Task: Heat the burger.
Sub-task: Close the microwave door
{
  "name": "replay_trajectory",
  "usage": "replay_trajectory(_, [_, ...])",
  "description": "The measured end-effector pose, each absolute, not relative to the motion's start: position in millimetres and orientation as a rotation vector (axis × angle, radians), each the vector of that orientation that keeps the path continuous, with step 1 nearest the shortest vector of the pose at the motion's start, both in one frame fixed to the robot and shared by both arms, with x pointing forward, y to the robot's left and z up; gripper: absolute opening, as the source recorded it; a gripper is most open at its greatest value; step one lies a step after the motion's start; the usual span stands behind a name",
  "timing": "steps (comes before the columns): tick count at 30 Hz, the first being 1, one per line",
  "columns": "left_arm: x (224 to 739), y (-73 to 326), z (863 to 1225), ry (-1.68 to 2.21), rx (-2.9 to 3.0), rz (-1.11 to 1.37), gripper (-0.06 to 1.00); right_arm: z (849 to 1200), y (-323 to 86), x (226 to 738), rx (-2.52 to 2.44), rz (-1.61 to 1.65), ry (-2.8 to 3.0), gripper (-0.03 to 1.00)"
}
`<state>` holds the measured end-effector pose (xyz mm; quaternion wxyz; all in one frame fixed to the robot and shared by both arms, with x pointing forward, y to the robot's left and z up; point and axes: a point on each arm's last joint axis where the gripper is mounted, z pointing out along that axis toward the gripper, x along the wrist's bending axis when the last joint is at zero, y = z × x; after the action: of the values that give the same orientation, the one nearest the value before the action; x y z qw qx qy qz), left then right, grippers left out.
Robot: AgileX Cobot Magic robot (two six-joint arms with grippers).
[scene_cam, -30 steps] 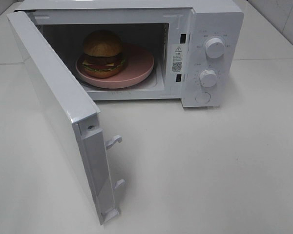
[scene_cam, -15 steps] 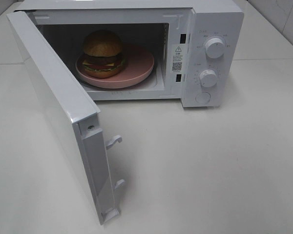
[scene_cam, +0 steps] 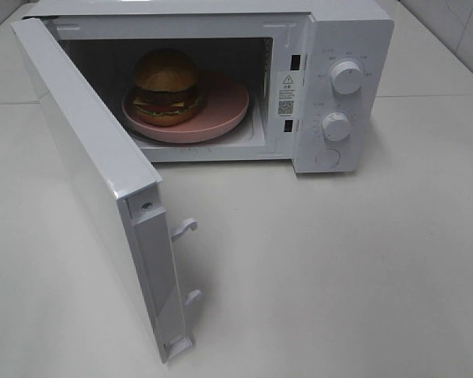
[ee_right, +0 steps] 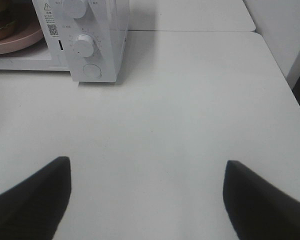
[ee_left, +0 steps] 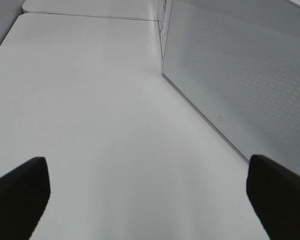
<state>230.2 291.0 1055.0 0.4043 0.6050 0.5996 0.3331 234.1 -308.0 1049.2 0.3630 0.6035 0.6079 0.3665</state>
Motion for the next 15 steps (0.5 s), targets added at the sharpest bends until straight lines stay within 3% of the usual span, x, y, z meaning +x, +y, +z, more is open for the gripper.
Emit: replay_trajectory(15, [230,291,1072,1.427,1.434,0.917,0.99,1049,-308,234,1.554,0.944,1.565,0.75])
